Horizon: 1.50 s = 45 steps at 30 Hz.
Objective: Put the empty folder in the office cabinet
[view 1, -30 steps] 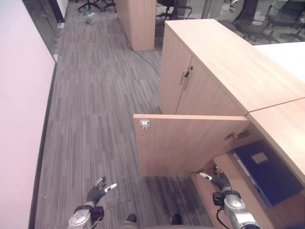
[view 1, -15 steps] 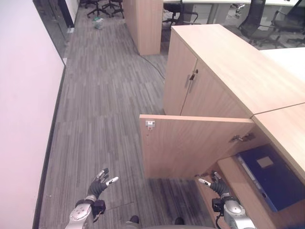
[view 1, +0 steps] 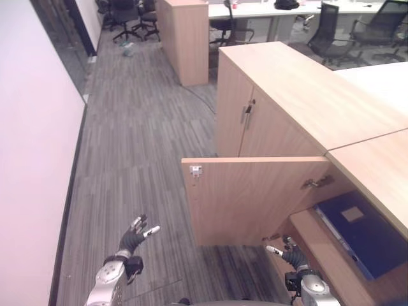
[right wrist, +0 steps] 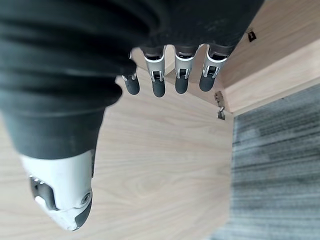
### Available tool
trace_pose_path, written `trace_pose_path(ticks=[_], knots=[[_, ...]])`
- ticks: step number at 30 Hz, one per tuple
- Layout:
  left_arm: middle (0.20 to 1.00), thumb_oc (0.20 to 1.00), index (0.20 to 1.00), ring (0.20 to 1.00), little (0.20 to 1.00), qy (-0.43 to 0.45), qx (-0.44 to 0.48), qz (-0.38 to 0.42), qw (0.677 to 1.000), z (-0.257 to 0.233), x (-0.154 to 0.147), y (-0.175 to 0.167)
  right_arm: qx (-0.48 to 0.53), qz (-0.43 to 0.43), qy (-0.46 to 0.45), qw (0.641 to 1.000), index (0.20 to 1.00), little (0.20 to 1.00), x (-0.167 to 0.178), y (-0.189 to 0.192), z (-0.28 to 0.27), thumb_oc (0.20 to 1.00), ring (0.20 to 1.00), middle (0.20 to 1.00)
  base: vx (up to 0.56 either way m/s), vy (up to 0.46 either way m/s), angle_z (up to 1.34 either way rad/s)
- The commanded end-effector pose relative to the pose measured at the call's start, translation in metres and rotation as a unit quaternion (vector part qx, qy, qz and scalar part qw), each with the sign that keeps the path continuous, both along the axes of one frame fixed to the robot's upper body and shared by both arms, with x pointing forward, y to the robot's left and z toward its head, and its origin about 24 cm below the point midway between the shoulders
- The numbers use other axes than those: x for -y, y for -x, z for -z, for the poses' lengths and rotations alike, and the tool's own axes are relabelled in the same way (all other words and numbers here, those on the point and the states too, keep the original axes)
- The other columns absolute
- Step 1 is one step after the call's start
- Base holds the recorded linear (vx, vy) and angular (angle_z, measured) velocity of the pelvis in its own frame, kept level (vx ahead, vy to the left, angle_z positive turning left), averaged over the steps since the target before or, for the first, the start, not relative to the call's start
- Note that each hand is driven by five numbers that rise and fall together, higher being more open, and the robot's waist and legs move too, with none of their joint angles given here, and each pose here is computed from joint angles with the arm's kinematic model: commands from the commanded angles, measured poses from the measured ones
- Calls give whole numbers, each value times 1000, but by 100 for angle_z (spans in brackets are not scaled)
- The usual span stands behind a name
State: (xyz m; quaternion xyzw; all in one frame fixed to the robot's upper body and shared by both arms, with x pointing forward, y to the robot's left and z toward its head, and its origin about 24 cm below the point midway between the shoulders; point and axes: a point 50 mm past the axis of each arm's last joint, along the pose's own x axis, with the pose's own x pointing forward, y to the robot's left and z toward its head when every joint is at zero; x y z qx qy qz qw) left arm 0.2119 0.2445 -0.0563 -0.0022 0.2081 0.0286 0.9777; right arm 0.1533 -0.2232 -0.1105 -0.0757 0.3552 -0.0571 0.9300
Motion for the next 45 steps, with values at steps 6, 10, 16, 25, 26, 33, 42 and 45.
trace_pose_path(ticks=[6,10,16,25,26,33,42,45], knots=[[1000,1000,1000,1000,1000,-50,139,60,987,-68,4,-70,14,-48,6,999,1000,1000,-4,-9,-5,1000,1000,1000,11,12,-19],[1000,1000,1000,1000,1000,-56,158,87,982,-81,15,-87,4,-54,3,999,1000,1000,-6,-7,-2,1000,1000,1000,17,16,-21],[1000,1000,1000,1000,1000,-74,166,128,975,-91,31,-101,-4,-59,5,998,1000,1000,-5,-6,-1,1000,1000,1000,17,16,-20],[1000,1000,1000,1000,1000,-119,157,190,962,-99,52,-121,-5,-73,9,997,1000,1000,-5,-10,-2,1000,1000,1000,20,18,-9],[1000,1000,1000,1000,1000,-120,157,194,961,-98,54,-121,-7,-73,9,997,1000,1000,-4,-9,-1,1000,1000,1000,21,16,-3],[1000,1000,1000,1000,1000,-82,156,223,959,-86,71,-104,-18,-52,12,998,1000,1000,2,-4,2,1000,1000,1000,0,0,0],[1000,1000,1000,1000,1000,-23,132,260,956,-68,58,-52,31,-13,5,999,1000,1000,4,-32,-13,1000,1000,1000,-94,10,-5],[1000,1000,1000,1000,1000,-11,124,257,958,-67,51,-42,44,-7,-2,999,1000,1000,0,-42,-16,1000,1000,1000,-187,-16,-88]])
